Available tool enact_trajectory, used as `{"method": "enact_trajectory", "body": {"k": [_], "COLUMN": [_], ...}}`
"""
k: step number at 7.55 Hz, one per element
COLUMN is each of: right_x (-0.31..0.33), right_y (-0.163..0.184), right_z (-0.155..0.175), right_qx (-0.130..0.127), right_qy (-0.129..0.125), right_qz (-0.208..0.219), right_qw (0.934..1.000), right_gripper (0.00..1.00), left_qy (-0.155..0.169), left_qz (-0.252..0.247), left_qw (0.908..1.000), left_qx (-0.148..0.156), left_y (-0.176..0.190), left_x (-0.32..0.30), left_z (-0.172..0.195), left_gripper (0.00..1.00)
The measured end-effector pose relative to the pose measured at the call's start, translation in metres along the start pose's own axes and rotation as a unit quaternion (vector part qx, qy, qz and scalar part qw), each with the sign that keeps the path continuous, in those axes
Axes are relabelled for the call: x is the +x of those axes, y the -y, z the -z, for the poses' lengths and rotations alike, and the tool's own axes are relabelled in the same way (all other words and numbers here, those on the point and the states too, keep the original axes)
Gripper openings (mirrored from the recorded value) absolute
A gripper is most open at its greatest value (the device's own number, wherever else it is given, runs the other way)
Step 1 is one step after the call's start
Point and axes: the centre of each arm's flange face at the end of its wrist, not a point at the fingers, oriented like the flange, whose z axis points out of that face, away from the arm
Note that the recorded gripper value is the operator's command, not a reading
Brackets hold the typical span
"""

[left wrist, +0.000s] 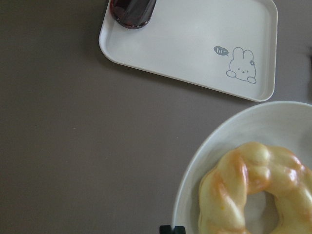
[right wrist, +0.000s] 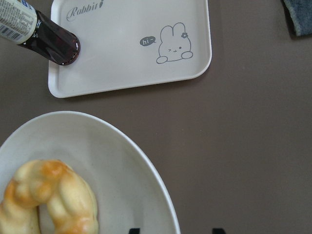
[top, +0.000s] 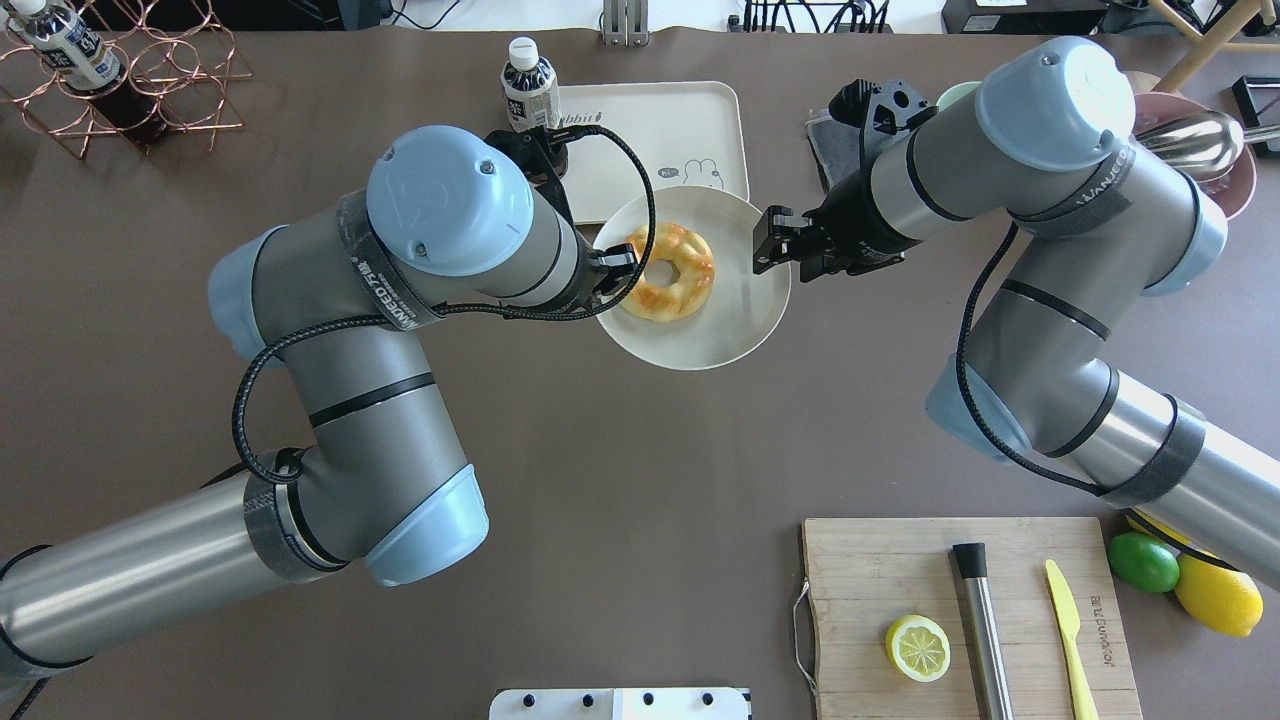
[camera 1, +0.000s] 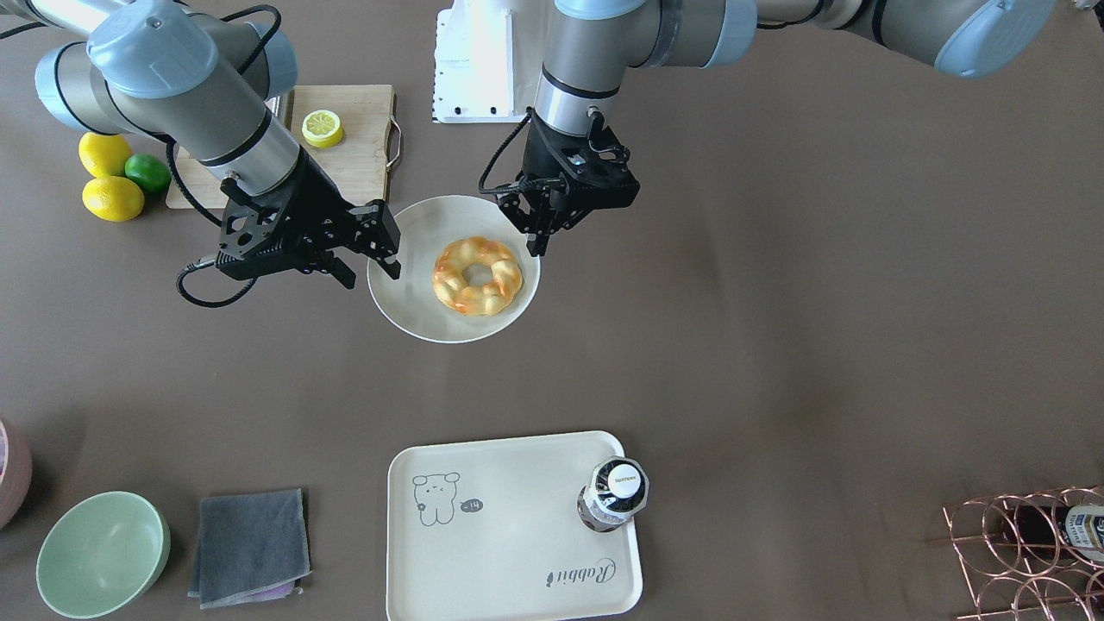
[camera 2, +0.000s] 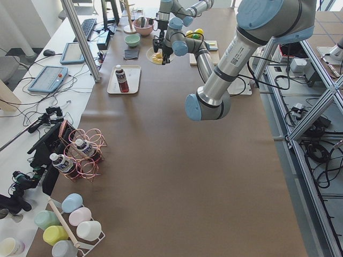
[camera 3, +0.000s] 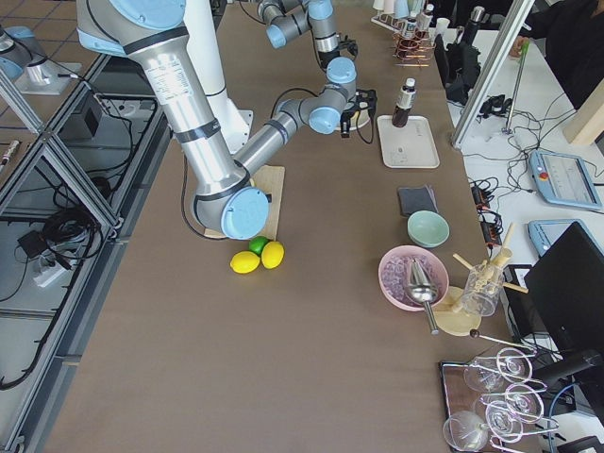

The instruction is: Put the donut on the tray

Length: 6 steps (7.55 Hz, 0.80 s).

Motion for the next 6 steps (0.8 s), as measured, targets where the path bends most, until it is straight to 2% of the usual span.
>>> {"method": "enact_trajectory", "body": {"k": [2, 6], "right_x": [-0.0032, -0.004], "right_y": [-0.0032, -0.0055], "right_z": [0.0002, 0.0012], "right_qx": [-0.001, -0.002], "right_qy": [0.003, 0.004], "right_qz": [0.002, 0.003], "right_qw": [1.0, 1.0], "right_gripper": [0.25, 0.17], "left_qy": [0.0, 0.005], "left_qz": [0.002, 0.002], "left_qw": [1.0, 1.0], "left_qx": [0.0, 0.001], "left_y": [0.0007, 0.0027], "left_x": [0.0021, 0.0022], "left_z": [-0.0003, -0.0064], "left_gripper": [0.0, 0.0]}}
